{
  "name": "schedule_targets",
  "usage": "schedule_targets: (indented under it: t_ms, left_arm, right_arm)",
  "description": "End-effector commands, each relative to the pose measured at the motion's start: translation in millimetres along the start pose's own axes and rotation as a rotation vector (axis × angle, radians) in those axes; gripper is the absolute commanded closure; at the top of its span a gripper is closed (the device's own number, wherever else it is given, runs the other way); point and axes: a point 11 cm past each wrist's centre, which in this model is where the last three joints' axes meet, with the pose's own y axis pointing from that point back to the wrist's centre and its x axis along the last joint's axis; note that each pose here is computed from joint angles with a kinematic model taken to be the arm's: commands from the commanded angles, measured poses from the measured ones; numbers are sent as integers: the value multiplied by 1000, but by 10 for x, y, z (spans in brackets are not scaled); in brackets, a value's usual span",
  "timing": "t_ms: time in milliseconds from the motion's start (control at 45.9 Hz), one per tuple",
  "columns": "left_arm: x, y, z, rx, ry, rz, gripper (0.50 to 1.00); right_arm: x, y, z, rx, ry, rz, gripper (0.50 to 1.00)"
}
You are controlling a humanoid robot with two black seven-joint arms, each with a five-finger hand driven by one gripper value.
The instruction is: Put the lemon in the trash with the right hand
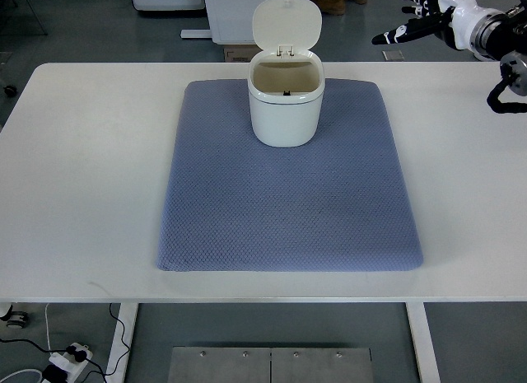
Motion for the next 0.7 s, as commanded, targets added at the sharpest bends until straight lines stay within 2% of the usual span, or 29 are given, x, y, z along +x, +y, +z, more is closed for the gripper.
schedule_targets:
  t_ms: [0,196,371,676]
  left_arm:
    - [1,0,0,0,1,0,500]
    - [1,0,0,0,-1,0,500]
    - [3,0,0,0,1,2,500]
    - [-4,1,0,0,1,-1,500]
  right_arm:
    - [92,-8,45,19,-77,37,500]
    - [180,18,416,19,-274,92,500]
    - [55,24,756,9,-439,102,500]
    - [-240,-44,961,14,-616,91,500]
